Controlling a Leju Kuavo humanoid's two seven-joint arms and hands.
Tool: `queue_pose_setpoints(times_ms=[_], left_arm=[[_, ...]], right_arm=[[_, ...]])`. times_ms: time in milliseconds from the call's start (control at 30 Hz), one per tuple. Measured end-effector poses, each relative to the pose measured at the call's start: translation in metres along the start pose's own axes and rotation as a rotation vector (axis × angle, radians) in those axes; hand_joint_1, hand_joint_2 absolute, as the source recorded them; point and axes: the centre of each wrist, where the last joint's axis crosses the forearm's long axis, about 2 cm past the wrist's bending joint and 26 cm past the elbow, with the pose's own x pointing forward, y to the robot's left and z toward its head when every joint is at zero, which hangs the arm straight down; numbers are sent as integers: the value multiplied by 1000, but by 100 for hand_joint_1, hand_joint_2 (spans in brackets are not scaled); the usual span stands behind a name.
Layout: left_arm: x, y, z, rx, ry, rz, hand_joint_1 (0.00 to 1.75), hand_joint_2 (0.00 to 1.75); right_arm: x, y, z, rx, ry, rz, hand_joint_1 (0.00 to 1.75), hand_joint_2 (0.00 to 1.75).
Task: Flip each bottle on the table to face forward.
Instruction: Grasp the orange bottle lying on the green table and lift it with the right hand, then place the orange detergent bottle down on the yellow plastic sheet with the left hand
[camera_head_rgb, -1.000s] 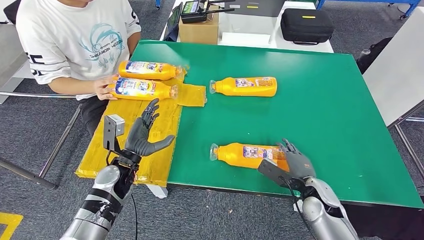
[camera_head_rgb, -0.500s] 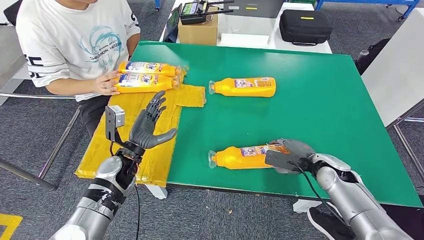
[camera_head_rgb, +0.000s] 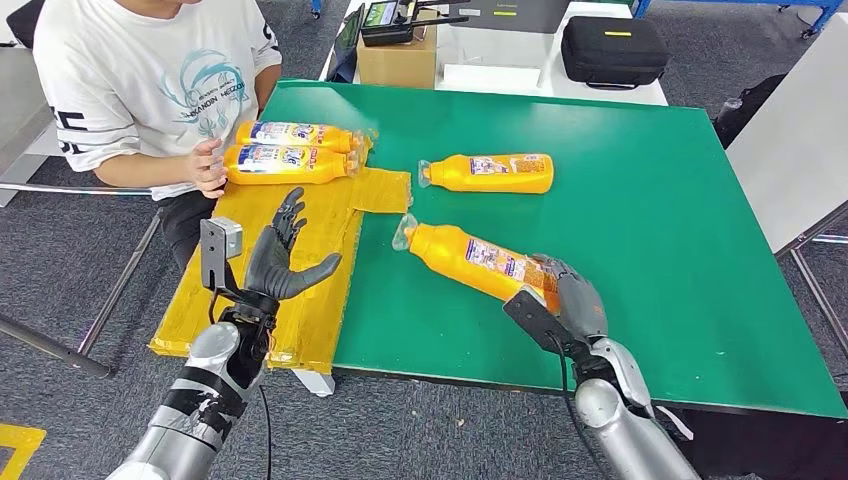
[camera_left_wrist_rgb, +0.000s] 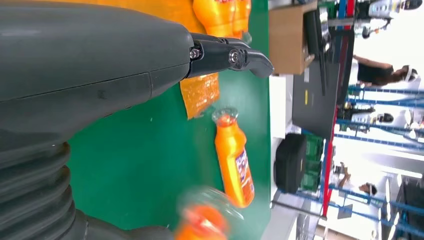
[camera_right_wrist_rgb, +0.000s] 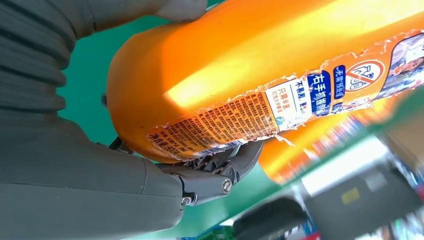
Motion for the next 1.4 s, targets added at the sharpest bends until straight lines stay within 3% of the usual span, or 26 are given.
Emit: queue_pose_setpoints(times_ms=[233,500,800,1233,1267,1367,1400], left_arm=[[2,-10,-6,42,2,61,0,175],[6,-30,-19,-19,41,156,0,175],[17,-68,-34,-177,64,236,0,175],[31,-105,-44,-310,84,317,0,175],[32,-107,-44,-316,83,320,20,175],[35,-110,-45,-322,79,330,151,175],[35,-110,-45,-322,78,334,175,175]], right_arm=[[39,17,13,-233,-69,-296,175,175],[66,31,10,-299,-140,-444,175,175],[87,45,-17,-216,-243,-408,175,175],[89,58,-36,-119,-271,-293,175,175],[89,59,-37,-117,-271,-287,175,175],[90,61,-39,-110,-268,-282,175,175],[91,61,-39,-108,-267,-282,175,175]])
